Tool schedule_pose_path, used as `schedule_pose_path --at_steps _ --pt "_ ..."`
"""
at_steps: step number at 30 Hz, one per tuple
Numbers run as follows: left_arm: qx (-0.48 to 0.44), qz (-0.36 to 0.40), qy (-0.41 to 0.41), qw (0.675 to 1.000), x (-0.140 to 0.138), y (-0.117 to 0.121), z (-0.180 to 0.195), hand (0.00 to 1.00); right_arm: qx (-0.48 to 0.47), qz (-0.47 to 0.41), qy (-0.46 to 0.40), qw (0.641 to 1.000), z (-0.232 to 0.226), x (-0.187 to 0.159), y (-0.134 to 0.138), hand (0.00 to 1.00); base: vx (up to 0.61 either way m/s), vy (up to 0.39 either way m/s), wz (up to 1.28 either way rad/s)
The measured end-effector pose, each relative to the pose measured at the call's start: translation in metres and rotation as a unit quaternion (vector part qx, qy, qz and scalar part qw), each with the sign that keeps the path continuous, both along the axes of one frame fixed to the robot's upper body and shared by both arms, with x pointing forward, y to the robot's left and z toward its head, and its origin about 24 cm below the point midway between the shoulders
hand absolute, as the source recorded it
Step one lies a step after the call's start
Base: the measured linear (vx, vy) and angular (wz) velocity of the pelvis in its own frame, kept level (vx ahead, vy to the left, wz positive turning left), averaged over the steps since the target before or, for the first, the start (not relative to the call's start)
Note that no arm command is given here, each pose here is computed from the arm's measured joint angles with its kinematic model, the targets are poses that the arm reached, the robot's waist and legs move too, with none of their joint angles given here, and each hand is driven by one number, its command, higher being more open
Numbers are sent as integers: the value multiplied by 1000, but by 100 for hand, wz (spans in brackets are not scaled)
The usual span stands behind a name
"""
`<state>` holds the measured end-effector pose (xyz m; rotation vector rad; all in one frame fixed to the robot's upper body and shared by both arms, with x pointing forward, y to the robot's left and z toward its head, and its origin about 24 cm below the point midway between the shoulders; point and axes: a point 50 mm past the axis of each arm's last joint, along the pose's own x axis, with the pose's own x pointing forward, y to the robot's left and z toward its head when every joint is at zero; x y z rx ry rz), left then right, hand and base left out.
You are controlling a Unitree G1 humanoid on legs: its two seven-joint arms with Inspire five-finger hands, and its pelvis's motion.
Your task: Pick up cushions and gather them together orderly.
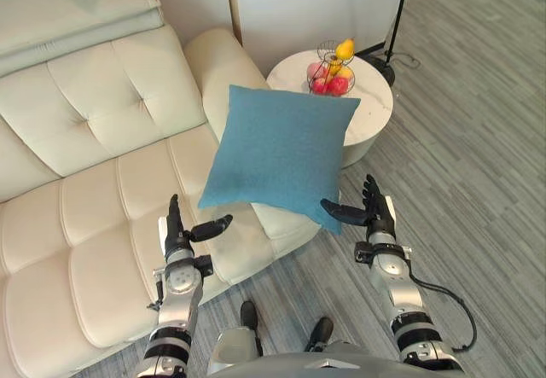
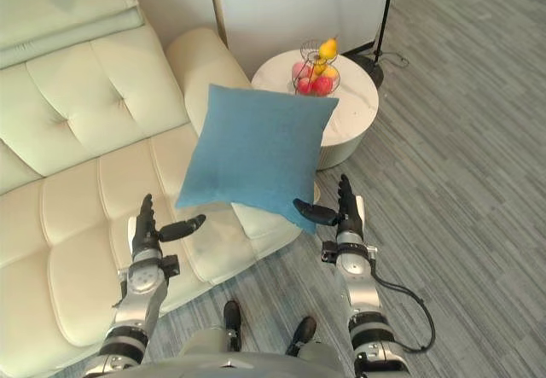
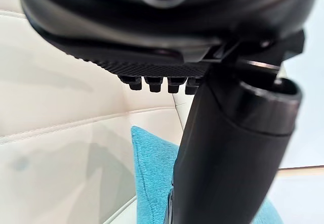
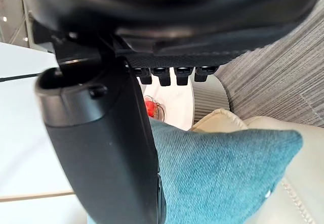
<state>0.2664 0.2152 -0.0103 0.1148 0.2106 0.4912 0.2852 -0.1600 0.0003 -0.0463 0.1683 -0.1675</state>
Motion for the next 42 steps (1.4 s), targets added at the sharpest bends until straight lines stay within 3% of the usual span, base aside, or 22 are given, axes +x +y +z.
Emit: schedule_pose_path --at_steps 11,12,18,23,28,31,35,42 --pt "-8 -37 -95 995 65 -29 62 100 16 4 -60 998 42 42 20 100 -47 8 -2" --pt "-3 -46 -99 994 75 -33 70 0 15 4 -68 998 48 46 23 0 0 0 0" --pt "10 -56 -136 989 96 -41 103 0 39 3 -105 994 75 61 36 0 -32 -2 -2" --pt "-6 -46 -146 988 99 -34 110 0 65 4 -121 991 87 65 45 0 -26 -24 -7" --pt "-17 -61 -192 979 95 -44 128 0 69 13 -161 984 103 61 47 0 28 1 2" --pt "-28 -85 -218 972 83 -57 131 0 73 14 -177 981 101 49 45 0 71 4 11" --pt "-50 -120 -210 969 58 -72 111 0 73 -4 -135 988 69 28 33 0 90 -5 13" --pt "-83 -136 -167 973 26 -78 75 0 73 1 -93 993 38 -2 22 0 68 -38 12"
